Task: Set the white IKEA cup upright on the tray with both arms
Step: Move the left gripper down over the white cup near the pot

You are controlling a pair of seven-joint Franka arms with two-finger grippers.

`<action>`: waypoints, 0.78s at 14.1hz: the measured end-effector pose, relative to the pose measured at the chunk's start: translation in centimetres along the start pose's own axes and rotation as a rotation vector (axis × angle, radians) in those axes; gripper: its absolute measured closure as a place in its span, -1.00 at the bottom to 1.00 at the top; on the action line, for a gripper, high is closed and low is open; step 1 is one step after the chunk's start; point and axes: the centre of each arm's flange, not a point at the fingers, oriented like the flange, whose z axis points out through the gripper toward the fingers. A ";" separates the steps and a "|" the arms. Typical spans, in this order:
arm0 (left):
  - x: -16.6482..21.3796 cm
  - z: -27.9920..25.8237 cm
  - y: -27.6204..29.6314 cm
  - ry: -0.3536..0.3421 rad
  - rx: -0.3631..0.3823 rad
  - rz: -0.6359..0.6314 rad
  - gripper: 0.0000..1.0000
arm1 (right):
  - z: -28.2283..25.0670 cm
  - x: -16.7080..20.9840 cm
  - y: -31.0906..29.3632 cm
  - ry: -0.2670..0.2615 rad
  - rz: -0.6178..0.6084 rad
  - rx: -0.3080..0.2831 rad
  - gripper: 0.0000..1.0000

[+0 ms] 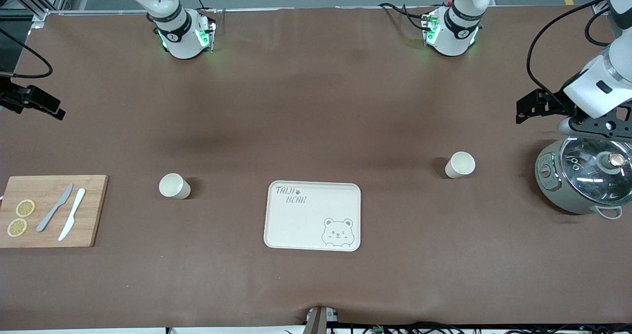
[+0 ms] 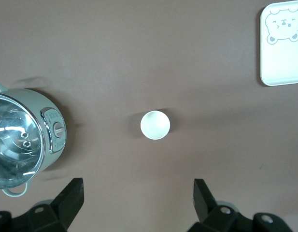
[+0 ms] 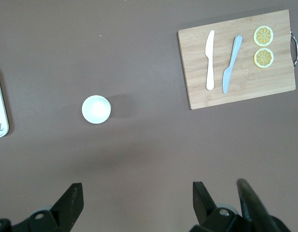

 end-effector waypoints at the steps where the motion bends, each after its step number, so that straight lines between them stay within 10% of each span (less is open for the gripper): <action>1: 0.0 0.0 0.0 0.000 0.000 0.000 -1.00 | 0.0 0.0 0.0 0.000 0.000 0.000 -1.00; 11: 0.5 0.2 -0.3 0.003 0.001 -0.003 -1.00 | 0.0 0.0 0.0 -0.001 -0.001 0.000 -1.00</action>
